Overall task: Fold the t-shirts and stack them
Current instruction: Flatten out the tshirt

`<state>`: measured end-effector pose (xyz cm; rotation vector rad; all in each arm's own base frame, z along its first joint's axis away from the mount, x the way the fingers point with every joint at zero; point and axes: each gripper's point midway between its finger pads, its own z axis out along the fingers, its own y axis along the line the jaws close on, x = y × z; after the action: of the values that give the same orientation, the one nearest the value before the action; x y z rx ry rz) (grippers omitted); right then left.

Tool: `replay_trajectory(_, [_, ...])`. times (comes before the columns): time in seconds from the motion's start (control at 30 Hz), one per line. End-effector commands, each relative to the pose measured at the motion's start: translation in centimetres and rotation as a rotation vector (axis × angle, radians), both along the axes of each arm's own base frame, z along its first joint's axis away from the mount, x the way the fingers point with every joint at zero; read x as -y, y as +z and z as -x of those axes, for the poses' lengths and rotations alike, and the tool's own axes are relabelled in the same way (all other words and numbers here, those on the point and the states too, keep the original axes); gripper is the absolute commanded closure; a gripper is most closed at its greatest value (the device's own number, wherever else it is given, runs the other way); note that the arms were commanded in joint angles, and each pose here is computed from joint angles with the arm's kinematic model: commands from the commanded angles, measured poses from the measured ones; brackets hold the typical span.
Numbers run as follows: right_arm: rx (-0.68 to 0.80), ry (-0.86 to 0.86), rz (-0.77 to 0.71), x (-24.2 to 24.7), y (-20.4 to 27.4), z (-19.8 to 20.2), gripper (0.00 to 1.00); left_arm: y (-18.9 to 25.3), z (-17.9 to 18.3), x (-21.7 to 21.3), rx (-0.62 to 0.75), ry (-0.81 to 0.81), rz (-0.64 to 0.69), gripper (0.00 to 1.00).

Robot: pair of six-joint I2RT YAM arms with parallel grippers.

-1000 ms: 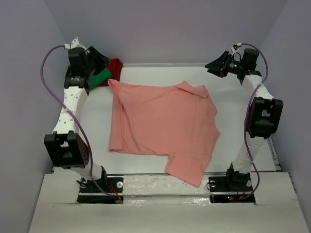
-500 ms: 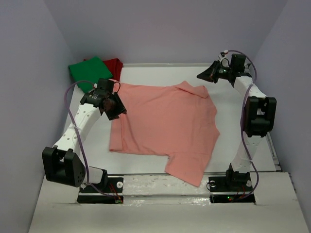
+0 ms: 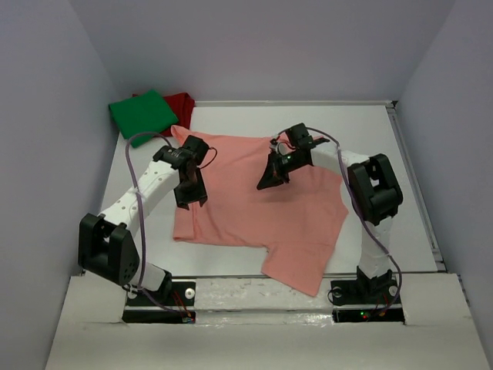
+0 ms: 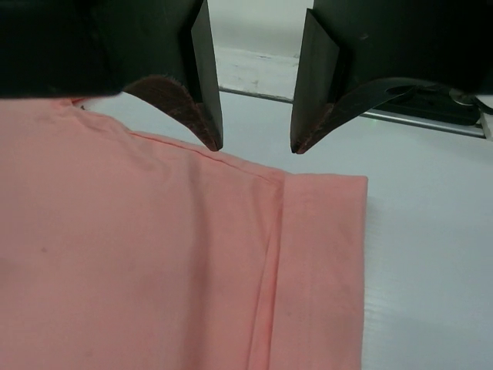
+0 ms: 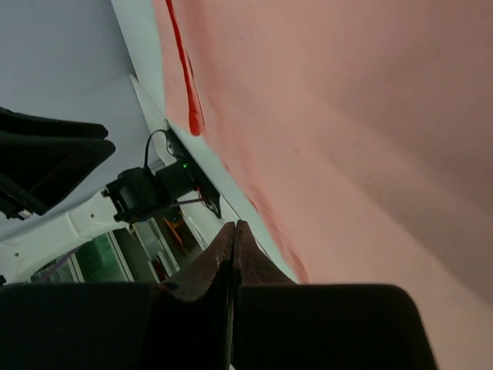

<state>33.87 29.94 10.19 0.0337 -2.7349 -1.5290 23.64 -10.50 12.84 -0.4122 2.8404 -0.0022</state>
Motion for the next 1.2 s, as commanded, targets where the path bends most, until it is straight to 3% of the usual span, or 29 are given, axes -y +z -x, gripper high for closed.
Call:
replay_trajectory(0.0, [0.008, 0.081, 0.022, -1.9, 0.7, 1.8, 1.0, 1.0, 0.1, -1.0, 0.007, -0.024, -0.1, 0.5])
replay_trajectory(0.27, [-0.058, 0.256, 0.065, -6.6, -0.9, 5.7, 1.0, -1.9, 1.1, -1.2, -0.065, -0.083, -0.205, 0.51])
replay_trajectory(0.43, [-0.089, 0.334, 0.122, -8.7, -3.2, 8.4, 1.0, -2.8, 1.2, -0.2, -0.063, -0.092, -0.184, 0.51])
replay_trajectory(0.9, [-0.119, 0.403, 0.242, -8.7, -6.1, 10.4, 1.0, -7.2, 4.9, -0.7, -0.187, -0.138, -0.241, 0.5])
replay_trajectory(1.17, [-0.137, 0.397, 0.356, -7.8, -8.0, 10.4, 1.0, -7.8, 4.8, -1.5, -0.174, -0.11, -0.293, 0.5])
